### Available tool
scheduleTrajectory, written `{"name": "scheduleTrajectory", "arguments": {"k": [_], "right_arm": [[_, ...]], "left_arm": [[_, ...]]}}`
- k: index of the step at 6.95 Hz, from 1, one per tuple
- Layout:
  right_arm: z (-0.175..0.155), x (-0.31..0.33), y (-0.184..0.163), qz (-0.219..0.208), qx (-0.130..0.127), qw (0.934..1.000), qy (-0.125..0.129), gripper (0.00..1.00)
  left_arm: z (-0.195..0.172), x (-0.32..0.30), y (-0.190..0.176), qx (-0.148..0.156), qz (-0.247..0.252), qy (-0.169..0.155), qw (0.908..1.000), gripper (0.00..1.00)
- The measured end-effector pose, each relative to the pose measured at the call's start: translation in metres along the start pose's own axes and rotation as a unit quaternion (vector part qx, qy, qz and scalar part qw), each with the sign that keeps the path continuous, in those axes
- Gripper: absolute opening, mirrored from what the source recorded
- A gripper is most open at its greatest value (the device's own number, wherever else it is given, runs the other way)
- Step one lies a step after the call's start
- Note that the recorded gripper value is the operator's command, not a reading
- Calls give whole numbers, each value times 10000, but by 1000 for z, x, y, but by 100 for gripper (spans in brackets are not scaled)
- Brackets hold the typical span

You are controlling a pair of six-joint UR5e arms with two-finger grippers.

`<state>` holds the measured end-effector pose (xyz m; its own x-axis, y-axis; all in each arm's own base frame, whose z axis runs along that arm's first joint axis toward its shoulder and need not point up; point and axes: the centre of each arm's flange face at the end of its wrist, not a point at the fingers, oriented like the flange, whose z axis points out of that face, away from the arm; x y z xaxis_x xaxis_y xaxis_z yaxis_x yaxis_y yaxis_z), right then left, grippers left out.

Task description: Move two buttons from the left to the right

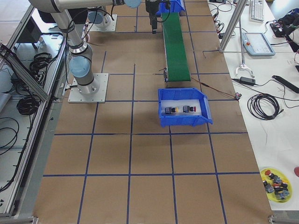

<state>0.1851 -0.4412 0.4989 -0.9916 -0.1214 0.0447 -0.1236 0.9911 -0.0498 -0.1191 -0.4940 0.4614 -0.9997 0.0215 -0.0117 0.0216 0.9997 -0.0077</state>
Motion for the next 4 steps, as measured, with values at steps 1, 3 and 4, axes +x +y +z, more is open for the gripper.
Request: {"name": "scheduleTrajectory", "arguments": {"k": [1,3,4], "right_arm": [[1,0,0,-2,-1,10000,3,100],[1,0,-1,-2,-6,10000,3,100],[2,0,-1,-1,-8,10000,-4,100]], "left_arm": [[0,0,0,0,1,0,10000,100],[0,0,0,0,1,0,10000,100],[0,0,0,0,0,0,10000,100]]}}
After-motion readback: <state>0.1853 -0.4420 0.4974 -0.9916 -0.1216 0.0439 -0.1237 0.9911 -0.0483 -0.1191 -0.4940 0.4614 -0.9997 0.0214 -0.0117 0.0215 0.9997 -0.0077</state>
